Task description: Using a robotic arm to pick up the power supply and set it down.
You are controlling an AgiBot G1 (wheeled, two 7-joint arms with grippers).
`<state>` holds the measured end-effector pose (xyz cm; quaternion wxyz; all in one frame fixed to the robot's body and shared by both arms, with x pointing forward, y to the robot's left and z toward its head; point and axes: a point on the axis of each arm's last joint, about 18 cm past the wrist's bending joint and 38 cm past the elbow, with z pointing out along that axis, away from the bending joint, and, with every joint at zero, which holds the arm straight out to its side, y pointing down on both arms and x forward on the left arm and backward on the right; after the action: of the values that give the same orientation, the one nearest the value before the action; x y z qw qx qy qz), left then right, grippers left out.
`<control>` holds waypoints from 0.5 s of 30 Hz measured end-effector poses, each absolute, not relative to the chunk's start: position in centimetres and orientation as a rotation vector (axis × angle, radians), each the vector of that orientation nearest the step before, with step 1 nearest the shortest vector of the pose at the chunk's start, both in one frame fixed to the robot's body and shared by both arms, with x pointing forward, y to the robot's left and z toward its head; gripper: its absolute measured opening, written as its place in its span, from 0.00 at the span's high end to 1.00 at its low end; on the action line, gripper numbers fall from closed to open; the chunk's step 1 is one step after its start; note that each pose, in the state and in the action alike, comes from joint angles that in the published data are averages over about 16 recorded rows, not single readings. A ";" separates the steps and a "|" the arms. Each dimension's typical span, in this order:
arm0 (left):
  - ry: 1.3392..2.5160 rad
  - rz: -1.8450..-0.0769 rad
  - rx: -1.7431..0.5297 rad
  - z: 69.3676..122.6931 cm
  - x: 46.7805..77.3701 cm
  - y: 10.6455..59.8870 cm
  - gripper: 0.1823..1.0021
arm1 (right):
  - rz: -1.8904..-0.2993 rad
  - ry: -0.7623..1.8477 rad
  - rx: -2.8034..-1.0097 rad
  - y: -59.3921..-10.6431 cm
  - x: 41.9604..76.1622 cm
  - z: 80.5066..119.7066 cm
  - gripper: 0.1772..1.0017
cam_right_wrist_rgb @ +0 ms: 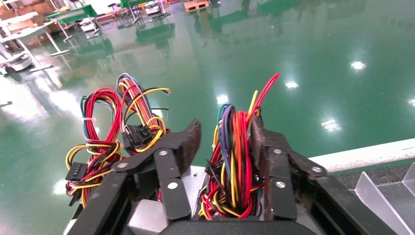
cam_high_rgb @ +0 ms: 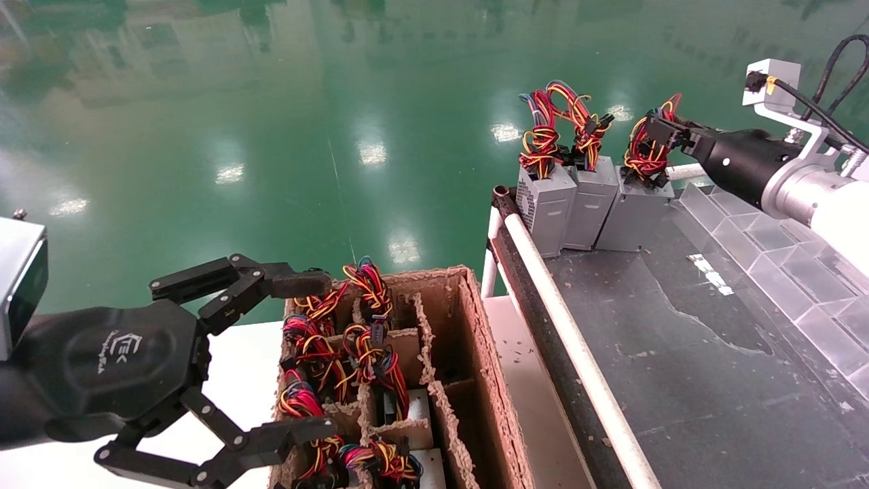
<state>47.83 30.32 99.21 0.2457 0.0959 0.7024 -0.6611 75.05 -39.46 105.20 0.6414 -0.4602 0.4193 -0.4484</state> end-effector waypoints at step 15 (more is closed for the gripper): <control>1.917 -1.804 0.262 99.2 47.8 30.3 0.00 | -1.032 0.927 -1.029 -40.0 74.6 105.8 0.38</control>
<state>47.83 30.32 99.21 0.2457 0.0959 0.7024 -0.6611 74.59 -40.00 105.75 0.6497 -0.4527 0.4080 -0.4544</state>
